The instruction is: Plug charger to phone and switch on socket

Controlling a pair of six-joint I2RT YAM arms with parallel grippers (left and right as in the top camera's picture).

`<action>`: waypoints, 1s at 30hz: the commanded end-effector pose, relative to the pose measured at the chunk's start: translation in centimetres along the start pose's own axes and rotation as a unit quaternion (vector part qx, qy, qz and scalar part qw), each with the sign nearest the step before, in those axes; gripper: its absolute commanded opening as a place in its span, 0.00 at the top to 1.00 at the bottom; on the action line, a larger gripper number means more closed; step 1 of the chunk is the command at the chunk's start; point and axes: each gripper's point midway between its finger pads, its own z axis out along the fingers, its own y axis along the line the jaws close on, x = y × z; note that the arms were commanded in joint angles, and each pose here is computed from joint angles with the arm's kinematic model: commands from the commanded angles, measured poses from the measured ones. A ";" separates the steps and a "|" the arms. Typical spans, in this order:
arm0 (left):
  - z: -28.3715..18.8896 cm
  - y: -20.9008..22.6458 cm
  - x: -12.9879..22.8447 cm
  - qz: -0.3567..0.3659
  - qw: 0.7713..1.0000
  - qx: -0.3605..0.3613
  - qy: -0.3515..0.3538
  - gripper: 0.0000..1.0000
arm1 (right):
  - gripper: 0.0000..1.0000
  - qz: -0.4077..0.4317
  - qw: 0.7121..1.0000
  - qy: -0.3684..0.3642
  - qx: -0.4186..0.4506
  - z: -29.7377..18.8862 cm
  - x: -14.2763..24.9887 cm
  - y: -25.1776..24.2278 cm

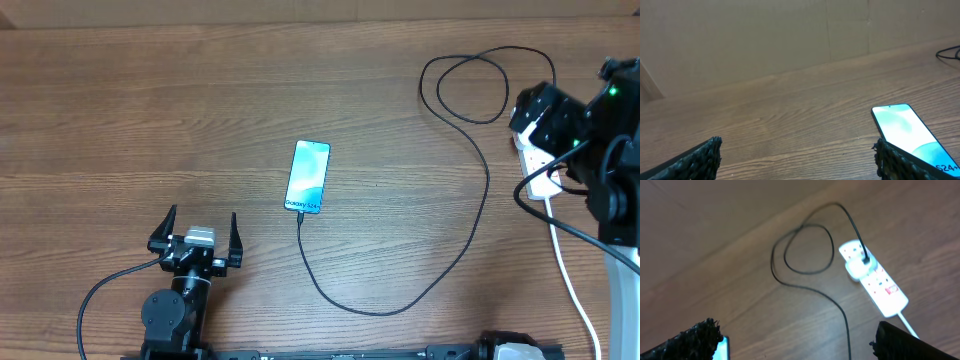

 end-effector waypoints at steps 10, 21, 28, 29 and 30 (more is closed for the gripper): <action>0.0 0.4 -0.1 0.009 1.000 -0.010 -0.003 0.00 | 0.00 -0.012 0.989 0.135 0.063 4.2 12.7 -5.6; 0.0 0.4 -0.1 0.009 1.000 -0.010 -0.003 0.00 | 0.00 -0.081 0.983 0.158 0.049 9.0 20.7 -6.3; 0.0 0.4 -0.1 0.009 1.000 -0.010 -0.003 0.00 | 0.00 -0.164 0.977 0.040 -0.129 11.2 20.4 0.3; 0.0 0.4 -0.1 0.009 1.000 -0.010 -0.003 0.00 | 0.00 -0.171 0.974 0.030 -0.146 11.2 20.5 0.8; 0.0 0.4 -0.1 0.009 1.000 -0.010 -0.003 0.00 | 0.00 -0.178 0.970 0.018 -0.165 11.2 20.7 1.2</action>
